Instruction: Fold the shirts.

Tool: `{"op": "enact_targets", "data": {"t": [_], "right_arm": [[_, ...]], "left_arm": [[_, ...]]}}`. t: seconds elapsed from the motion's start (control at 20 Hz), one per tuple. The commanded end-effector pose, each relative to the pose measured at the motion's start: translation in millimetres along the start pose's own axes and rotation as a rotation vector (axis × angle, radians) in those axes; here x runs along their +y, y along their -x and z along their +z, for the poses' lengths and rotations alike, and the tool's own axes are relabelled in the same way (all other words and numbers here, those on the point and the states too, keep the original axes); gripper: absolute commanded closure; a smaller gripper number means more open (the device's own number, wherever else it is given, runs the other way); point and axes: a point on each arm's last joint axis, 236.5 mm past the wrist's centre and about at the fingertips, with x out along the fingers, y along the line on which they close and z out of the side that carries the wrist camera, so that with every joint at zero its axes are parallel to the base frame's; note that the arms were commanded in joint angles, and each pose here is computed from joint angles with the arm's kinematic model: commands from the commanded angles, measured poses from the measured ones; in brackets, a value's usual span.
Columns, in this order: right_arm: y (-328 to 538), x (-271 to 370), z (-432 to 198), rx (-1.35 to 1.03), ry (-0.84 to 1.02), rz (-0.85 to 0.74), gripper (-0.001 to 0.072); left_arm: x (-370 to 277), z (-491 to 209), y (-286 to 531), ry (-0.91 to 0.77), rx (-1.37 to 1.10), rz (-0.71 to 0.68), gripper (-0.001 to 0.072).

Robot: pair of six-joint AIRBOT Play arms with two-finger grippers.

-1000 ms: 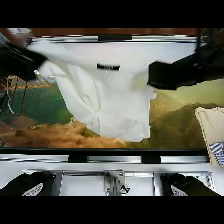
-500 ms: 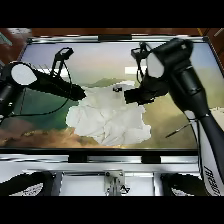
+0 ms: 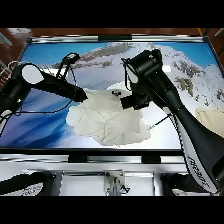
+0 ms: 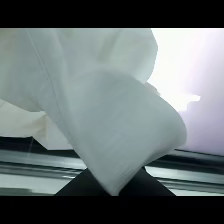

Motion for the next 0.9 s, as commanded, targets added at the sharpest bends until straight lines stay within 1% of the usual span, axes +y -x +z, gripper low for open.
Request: {"op": "enact_targets", "data": {"t": [0.0,0.25,0.3,0.55,0.6,0.8,0.85], "right_arm": [[-4.1,3.7,-0.6,0.016,0.004,0.004,0.0632],[-4.1,5.2,2.4,0.003,-0.017,0.01,0.0632],[-4.0,9.2,6.7,-0.015,-0.023,0.027,0.0632],[-1.7,32.5,25.5,-0.092,-0.037,0.126,0.0633],[-1.2,34.3,26.7,-0.097,-0.036,0.134,0.0633],[-1.1,34.5,27.3,-0.1,-0.032,0.135,0.0633],[-0.9,34.9,28.6,-0.105,-0.031,0.137,0.0632]], "left_arm": [[2.7,-11.8,-1.2,-0.013,0.05,-0.011,0.0637],[18.5,-22.6,6.0,-0.012,0.083,-0.001,0.0635],[20.5,-22.6,6.7,-0.006,0.082,0.001,0.0624],[15.9,-26.2,16.1,-0.013,0.111,-0.013,0.0616],[13.9,-19.2,25.7,-0.025,0.097,-0.011,0.0594],[23.2,32.2,83.7,-0.064,-0.07,0.06,0.0593],[24.6,38.8,92.1,-0.063,-0.096,0.065,0.0288]]}}
